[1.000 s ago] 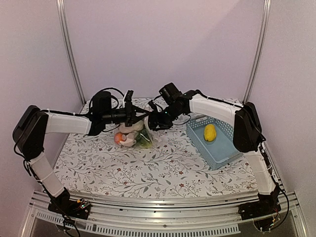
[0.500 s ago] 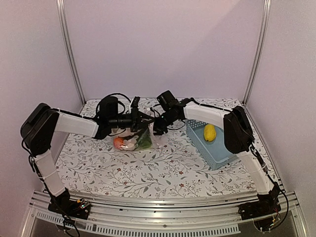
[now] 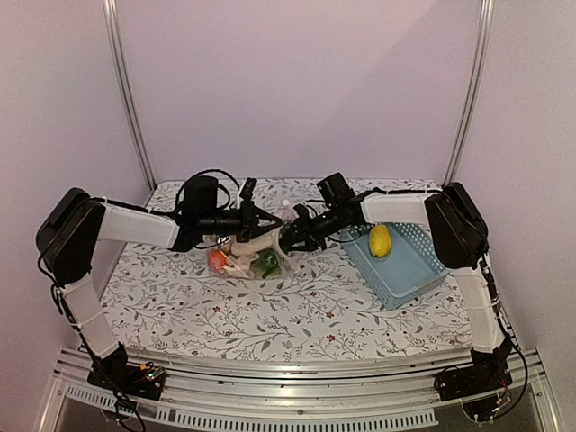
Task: Open the zip-top bag and remove the fake food
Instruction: Pick up the fake vegetable from the zipper food storage bag.
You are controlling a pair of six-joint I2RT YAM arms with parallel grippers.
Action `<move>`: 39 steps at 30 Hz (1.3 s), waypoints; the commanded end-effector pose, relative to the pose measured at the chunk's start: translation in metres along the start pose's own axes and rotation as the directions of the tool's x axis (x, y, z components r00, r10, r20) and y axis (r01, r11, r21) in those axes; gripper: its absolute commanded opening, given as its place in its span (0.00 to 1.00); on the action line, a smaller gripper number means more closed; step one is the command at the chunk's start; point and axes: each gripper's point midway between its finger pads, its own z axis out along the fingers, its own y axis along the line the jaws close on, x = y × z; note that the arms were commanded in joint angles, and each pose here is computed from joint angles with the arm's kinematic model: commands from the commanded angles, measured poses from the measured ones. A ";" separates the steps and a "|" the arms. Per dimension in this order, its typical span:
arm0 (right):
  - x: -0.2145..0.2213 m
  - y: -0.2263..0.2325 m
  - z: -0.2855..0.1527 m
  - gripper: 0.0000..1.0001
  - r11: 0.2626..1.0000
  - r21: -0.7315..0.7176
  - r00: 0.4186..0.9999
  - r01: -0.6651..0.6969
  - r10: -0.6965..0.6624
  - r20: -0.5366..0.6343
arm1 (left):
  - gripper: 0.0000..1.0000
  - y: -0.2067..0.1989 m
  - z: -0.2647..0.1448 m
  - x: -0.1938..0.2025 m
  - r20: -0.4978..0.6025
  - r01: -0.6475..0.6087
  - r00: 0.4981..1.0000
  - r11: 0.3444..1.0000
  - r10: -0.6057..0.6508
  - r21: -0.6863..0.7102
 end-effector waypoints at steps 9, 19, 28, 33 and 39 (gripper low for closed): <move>0.073 0.051 -0.043 0.16 0.982 -0.160 0.971 0.096 -0.127 -0.202 | 0.00 -0.009 -0.017 -0.024 0.056 -0.096 0.994 0.994 0.098 -0.049; 0.075 0.011 -0.067 0.24 0.907 0.259 0.942 0.330 -0.301 -0.148 | 0.00 -0.008 -0.023 -0.031 0.074 -0.095 0.992 0.994 0.099 -0.053; 0.105 0.081 -0.052 0.31 0.897 -0.095 0.866 0.432 -0.442 -0.232 | 0.00 -0.007 -0.018 -0.026 0.056 -0.078 0.995 0.996 0.080 -0.033; 0.107 0.092 -0.061 0.34 0.863 -0.078 0.840 0.500 -0.505 -0.200 | 0.00 -0.012 -0.017 -0.025 0.052 -0.084 0.995 0.996 0.084 -0.019; 0.086 0.071 -0.077 0.22 0.786 0.121 0.792 0.606 -0.585 -0.175 | 0.00 -0.016 -0.018 -0.025 0.050 -0.085 0.995 0.996 0.086 -0.013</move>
